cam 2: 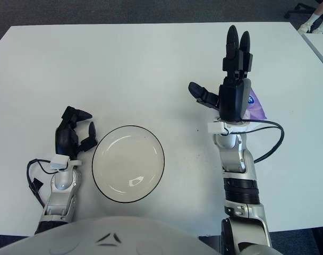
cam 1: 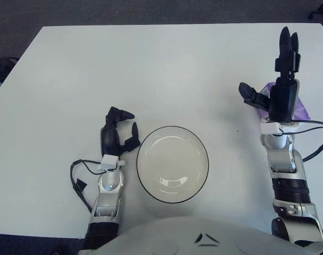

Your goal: Put the tissue paper into the plate.

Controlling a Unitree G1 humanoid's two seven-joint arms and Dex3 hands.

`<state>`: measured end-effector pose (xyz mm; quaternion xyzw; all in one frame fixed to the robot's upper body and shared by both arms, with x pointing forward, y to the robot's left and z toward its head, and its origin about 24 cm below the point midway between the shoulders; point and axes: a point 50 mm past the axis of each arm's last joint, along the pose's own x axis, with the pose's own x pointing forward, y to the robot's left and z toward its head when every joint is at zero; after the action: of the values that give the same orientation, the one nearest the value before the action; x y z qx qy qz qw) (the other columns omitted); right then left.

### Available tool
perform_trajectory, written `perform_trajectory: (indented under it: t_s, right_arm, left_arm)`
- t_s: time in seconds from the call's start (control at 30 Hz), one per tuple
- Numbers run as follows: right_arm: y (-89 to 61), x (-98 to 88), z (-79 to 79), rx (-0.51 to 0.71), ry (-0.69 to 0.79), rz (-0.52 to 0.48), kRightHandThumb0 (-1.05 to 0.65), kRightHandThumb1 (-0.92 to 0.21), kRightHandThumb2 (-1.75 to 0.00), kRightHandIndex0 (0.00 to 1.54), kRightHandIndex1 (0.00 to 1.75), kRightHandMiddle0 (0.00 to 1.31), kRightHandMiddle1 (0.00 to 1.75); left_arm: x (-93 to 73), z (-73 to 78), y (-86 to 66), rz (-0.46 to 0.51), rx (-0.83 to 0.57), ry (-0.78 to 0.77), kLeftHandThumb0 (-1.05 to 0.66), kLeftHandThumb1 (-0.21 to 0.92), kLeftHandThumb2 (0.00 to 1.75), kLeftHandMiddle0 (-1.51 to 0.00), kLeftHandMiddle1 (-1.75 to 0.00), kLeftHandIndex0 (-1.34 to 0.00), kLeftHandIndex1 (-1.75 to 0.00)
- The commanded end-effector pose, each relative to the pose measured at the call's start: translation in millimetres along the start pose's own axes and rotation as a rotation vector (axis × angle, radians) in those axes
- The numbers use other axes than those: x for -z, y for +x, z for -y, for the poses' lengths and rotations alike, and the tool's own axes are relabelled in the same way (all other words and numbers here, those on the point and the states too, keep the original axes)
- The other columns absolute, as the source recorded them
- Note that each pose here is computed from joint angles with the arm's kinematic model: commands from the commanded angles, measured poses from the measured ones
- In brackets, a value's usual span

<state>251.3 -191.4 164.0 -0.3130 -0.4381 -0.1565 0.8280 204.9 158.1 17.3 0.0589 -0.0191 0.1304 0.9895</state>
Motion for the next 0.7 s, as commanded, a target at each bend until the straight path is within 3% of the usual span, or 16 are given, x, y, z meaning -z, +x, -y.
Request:
perform_trajectory:
  t_s: [0.0,0.1,0.13,0.17,0.2,0.23,0.43,0.67]
  right_arm:
    - [1.5,2.0,5.0,0.014,0.0,0.003,-1.05,-0.92,-0.66,0.0,0.0,0.0,0.0]
    - [1.5,2.0,5.0,0.014,0.0,0.003,-1.05,-0.92,-0.66,0.0,0.0,0.0,0.0]
    - [9.8,12.5,63.6,-0.243,-0.342,-0.145,-1.05,-0.92,-0.66,0.0,0.0,0.0,0.0]
    - [15.6,6.2,106.4,-0.404,-0.549,-0.29,-1.04,-0.92,-0.57,0.0,0.0,0.0,0.0]
    - [19.3,-5.2,131.8,-0.494,-0.661,-0.396,-1.03,-0.92,-0.5,0.0,0.0,0.0,0.0]
    - [21.1,-13.1,143.4,-0.535,-0.709,-0.452,-1.03,-0.92,-0.48,0.0,0.0,0.0,0.0]
    - [32.9,20.8,116.9,-0.579,-0.658,-0.514,-0.97,-0.88,-0.36,0.0,0.0,0.0,0.0]
    - [23.4,28.8,118.8,-0.644,-0.663,-0.598,-0.89,-0.73,-0.41,0.0,0.0,0.0,0.0]
  left_arm:
    - [32.6,3.7,-19.1,-0.178,0.033,0.03,-0.44,0.45,1.16,-1.02,-1.75,-0.5,-1.75]
    - [32.8,3.7,-19.0,-0.178,0.033,0.027,-0.44,0.45,1.17,-1.02,-1.75,-0.51,-1.75]
    - [32.8,3.7,-19.0,-0.177,0.033,0.025,-0.44,0.45,1.17,-1.03,-1.75,-0.51,-1.75]
    - [32.8,3.6,-19.0,-0.177,0.033,0.025,-0.44,0.45,1.17,-1.03,-1.75,-0.51,-1.75]
    - [32.9,3.6,-19.0,-0.175,0.033,0.023,-0.44,0.45,1.17,-1.03,-1.75,-0.51,-1.75]
    - [32.6,3.7,-19.1,-0.174,0.033,0.022,-0.44,0.45,1.16,-1.03,-1.75,-0.51,-1.75]
    - [32.9,3.4,-19.7,-0.168,0.028,0.014,-0.44,0.45,1.16,-1.03,-1.75,-0.5,-1.75]
    - [33.3,1.9,-19.2,-0.164,0.028,0.013,-0.44,0.44,1.18,-1.04,-1.75,-0.51,-1.75]
